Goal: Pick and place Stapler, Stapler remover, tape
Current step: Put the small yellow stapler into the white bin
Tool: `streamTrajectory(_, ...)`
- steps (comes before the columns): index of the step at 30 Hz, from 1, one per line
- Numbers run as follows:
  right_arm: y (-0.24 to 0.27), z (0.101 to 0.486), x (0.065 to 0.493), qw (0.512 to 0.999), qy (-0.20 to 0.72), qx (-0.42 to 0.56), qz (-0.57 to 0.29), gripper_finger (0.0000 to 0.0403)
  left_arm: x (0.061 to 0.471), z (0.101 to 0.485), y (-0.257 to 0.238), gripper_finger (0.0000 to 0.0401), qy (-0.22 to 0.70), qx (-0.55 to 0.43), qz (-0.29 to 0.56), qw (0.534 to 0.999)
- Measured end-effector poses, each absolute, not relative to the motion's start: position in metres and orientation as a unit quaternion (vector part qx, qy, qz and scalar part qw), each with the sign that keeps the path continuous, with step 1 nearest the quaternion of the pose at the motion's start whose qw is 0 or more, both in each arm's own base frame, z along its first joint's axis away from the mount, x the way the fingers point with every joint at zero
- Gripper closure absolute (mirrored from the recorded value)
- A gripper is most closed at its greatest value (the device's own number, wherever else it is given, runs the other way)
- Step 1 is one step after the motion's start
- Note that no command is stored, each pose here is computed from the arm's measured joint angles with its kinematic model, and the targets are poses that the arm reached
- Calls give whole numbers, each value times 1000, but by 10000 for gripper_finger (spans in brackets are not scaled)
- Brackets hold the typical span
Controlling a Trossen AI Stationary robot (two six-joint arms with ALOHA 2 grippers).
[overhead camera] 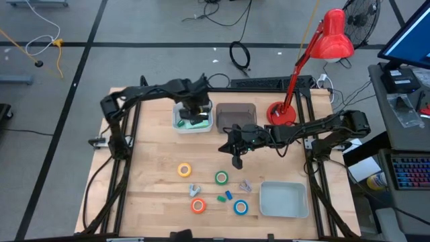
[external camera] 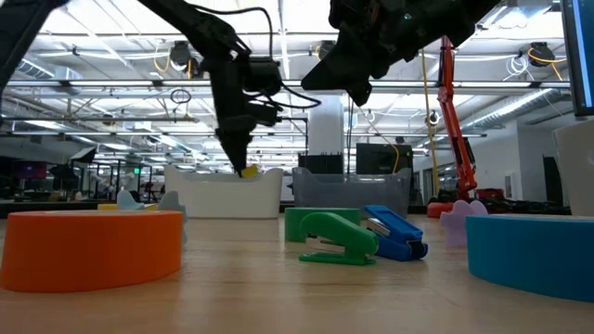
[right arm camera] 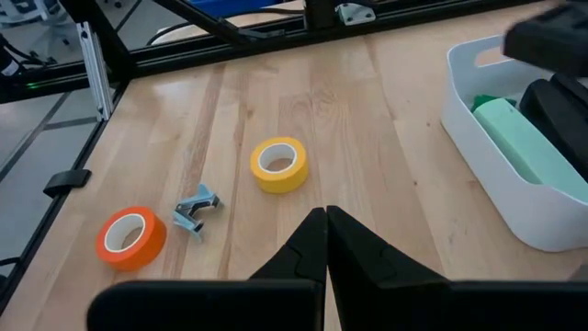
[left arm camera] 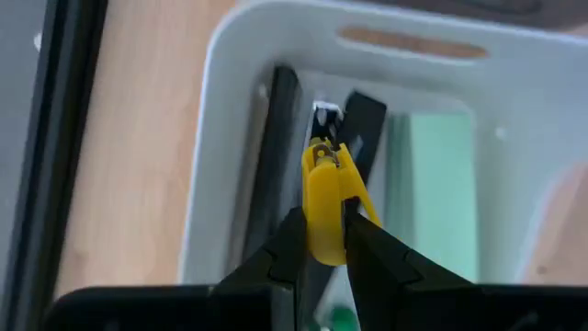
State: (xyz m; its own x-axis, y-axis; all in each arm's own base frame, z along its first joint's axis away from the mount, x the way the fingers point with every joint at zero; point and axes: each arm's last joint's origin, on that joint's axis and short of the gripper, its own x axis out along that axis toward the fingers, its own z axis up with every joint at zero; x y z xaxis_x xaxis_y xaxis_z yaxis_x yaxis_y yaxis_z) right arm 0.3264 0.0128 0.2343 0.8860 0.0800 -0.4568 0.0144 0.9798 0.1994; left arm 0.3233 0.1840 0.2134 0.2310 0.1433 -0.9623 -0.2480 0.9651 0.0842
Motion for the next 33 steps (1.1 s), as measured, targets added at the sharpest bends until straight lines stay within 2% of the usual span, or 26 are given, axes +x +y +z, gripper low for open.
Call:
streamTrajectory(11,12,234,326,966,240,96,4,403,335,190,190,343,663,-42,75,744)
streamTrajectory(18,12,233,326,966,239,99,3,403,318,205,189,343,676,-119,129,715)
streamTrajectory(27,12,226,323,962,247,115,-1,403,287,213,193,343,724,-221,201,621)
streamTrajectory(33,12,226,323,963,246,107,2,403,295,213,181,343,750,-131,148,631)
